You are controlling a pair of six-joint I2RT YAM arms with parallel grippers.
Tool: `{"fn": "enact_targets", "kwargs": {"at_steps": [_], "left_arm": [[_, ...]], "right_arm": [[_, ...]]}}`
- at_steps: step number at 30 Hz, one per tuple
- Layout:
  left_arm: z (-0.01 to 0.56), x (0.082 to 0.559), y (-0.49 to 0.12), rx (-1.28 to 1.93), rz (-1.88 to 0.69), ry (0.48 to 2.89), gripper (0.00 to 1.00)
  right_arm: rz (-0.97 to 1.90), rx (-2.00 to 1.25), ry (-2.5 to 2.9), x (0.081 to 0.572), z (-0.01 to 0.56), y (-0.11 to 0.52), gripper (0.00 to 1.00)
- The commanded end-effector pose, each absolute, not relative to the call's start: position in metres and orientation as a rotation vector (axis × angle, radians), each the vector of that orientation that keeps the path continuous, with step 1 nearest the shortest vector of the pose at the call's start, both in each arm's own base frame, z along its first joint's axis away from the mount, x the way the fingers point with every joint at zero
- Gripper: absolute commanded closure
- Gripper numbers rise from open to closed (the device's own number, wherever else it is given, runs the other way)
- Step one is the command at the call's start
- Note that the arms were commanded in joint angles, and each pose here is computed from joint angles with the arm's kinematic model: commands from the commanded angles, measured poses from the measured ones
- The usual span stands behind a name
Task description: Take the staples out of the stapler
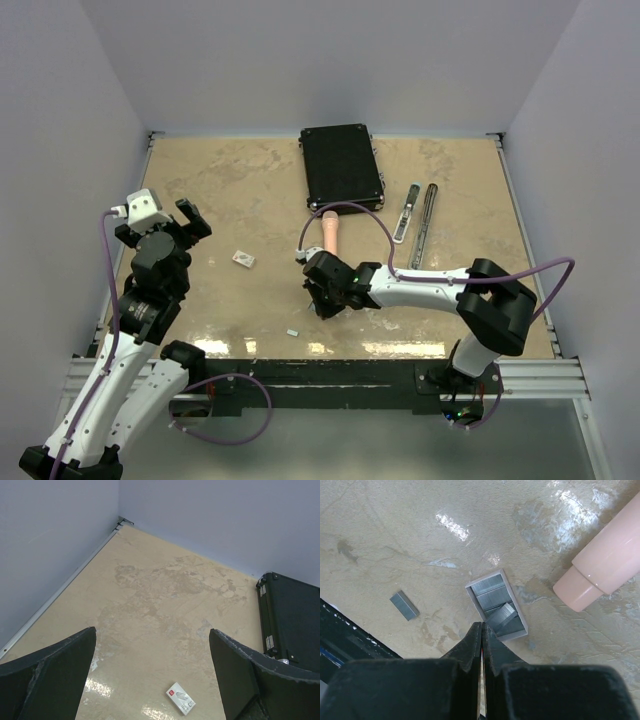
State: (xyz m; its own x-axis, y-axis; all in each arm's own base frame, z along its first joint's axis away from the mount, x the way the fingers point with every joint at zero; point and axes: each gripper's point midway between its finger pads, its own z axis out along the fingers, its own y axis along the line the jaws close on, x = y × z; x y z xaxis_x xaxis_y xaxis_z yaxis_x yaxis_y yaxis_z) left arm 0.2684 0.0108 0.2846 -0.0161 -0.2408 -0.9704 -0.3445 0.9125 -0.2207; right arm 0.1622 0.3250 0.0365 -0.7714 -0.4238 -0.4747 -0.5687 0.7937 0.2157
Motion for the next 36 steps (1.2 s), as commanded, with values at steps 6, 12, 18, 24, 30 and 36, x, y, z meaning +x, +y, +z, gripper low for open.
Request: {"fn": "enact_targets", "kwargs": {"at_steps": [6,12,18,24,30,36], "left_arm": [[0.292,0.27,0.012,-0.467,0.087,1.571,0.0],[0.292,0.27,0.012,-0.467,0.087,1.571,0.0],[0.292,0.27,0.012,-0.468,0.088,1.571,0.0],[0.292,0.27,0.011,-0.467,0.087,1.571,0.0],[0.292,0.27,0.011,-0.466,0.085,1.572,0.0],[0.292,0.27,0.012,-0.47,0.089,1.571,0.0]], "right_arm": [[0.489,-0.721,2.537,0.177,0.043,0.338,1.0],[0.49,-0.708,2.521,0.18,0.049,0.341,1.0],[0.491,-0.66,2.489,0.186,0.062,0.339,1.0],[0.42,-0.584,2.466,0.195,0.068,0.328,1.0],[0.433,-0.547,2.435,0.206,0.077,0.328,1.0],[0.393,-0.56,2.448,0.211,0.067,0.329,1.0]]}}
